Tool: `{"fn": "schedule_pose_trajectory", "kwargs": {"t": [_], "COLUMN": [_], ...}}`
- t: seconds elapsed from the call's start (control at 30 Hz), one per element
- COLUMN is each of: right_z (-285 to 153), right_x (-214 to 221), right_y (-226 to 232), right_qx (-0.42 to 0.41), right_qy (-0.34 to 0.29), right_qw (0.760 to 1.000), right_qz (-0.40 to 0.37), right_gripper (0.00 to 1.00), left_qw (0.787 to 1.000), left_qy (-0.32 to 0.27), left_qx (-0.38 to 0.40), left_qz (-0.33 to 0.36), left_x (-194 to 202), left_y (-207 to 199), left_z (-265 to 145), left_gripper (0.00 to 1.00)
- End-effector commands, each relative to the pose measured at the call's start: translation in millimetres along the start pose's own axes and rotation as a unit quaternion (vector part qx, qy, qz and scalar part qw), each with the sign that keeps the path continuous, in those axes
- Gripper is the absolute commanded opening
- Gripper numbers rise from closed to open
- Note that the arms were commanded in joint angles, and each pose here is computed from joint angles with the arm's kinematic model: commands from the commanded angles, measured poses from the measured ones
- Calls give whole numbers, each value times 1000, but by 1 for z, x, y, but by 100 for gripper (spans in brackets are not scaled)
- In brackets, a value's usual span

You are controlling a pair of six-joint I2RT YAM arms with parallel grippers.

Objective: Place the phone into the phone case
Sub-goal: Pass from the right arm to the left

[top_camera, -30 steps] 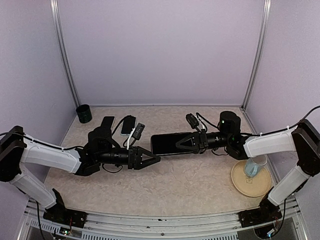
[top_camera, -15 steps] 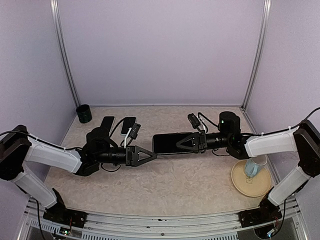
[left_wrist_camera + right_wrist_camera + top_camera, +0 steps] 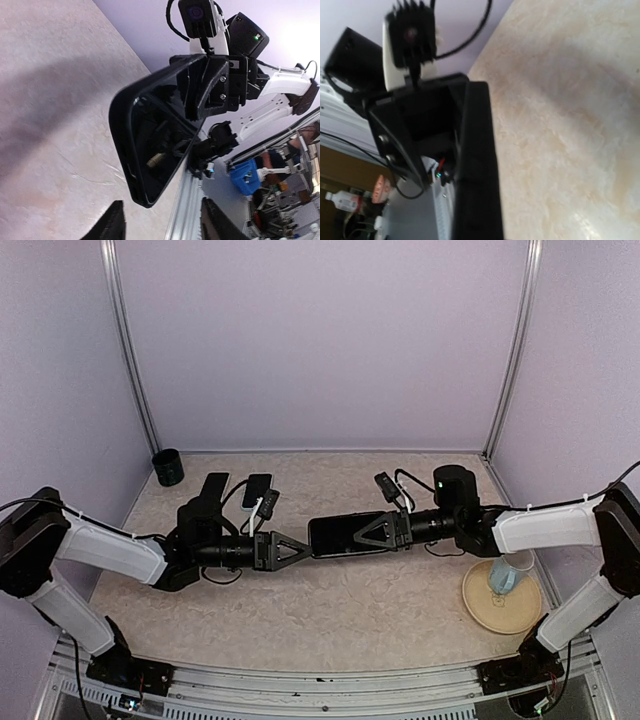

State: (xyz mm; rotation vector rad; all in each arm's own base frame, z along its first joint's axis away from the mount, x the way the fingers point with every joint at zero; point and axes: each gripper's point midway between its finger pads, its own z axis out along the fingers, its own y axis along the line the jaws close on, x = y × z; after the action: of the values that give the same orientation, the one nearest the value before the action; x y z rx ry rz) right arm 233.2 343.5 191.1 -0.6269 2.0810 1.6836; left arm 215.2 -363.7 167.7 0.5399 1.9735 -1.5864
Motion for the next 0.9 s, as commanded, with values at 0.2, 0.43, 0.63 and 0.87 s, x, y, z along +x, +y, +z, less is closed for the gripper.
{"fn": "schedule_pose_trajectory", "kwargs": {"t": [0.2, 0.43, 0.63, 0.87], "right_z": [-5, -6, -7, -4], "right_x": [-11, -5, 3, 15], "right_y": [24, 26, 29, 29], "right_qx": [1, -3, -8, -10], "right_qy": [3, 16, 35, 65], "right_qw": [998, 998, 998, 996], "right_qz": [-61, -59, -55, -52], "right_gripper": [0, 0, 0, 0], "left_qw": [986, 973, 949, 910], "left_qy": [-39, -39, -36, -12], "left_qx": [-94, -125, -156, -177], "left_qz": [133, 188, 270, 374], "left_x": [-34, -37, -30, -11], "left_y": [-12, -26, -34, -41], "left_z": [-22, -23, -16, -2], "left_gripper": [93, 99, 99, 99]}}
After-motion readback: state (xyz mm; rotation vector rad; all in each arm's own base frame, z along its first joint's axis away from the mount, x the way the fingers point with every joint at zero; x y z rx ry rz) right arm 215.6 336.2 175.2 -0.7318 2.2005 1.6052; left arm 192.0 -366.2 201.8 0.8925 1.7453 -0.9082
